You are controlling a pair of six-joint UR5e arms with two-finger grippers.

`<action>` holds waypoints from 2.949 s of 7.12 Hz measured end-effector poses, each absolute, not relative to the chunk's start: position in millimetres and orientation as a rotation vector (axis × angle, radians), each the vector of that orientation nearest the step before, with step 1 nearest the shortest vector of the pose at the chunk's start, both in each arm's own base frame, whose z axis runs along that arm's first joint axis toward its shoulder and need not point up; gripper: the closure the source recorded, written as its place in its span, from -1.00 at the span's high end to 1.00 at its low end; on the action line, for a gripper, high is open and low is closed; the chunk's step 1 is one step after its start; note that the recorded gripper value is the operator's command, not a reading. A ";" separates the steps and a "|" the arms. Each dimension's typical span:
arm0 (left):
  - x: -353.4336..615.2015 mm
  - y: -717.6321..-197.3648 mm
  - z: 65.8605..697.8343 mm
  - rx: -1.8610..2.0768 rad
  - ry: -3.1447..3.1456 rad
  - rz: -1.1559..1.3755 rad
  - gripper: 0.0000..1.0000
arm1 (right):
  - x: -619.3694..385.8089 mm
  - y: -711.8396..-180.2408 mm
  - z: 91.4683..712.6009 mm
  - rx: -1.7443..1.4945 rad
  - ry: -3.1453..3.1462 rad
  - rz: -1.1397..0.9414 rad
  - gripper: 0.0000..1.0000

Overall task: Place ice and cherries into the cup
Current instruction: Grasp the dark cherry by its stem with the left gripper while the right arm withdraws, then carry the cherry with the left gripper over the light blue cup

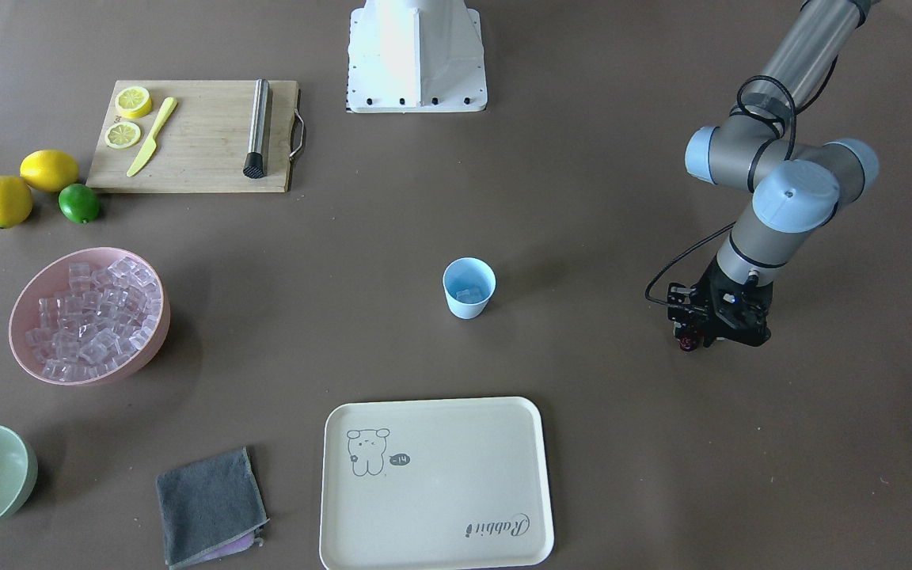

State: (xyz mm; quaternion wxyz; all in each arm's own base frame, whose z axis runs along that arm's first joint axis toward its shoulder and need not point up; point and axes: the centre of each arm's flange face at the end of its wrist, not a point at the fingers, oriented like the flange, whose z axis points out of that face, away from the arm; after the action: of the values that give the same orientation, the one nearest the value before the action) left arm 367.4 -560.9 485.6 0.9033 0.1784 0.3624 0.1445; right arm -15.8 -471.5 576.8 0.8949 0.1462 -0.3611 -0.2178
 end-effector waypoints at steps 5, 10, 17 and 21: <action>357.9 -555.8 418.4 0.381 0.807 0.246 -1.00 | -16.4 -472.3 575.7 0.304 -0.748 -0.452 0.98; 417.0 -522.4 195.6 0.345 0.920 0.255 -1.00 | -16.8 -472.9 575.3 0.305 -0.749 -0.452 0.98; 514.8 -512.3 180.4 0.367 0.904 0.246 -1.00 | -17.0 -472.9 573.4 0.308 -0.752 -0.453 0.98; 516.9 -511.1 187.7 0.367 0.894 0.254 0.35 | -17.7 -472.9 575.0 0.304 -0.752 -0.453 0.98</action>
State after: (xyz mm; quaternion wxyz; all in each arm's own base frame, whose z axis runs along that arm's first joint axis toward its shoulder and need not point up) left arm 516.9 -511.1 187.7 0.8778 0.1758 0.4286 0.1219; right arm -17.7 -472.9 575.0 0.8941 0.1465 -0.3626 -0.2184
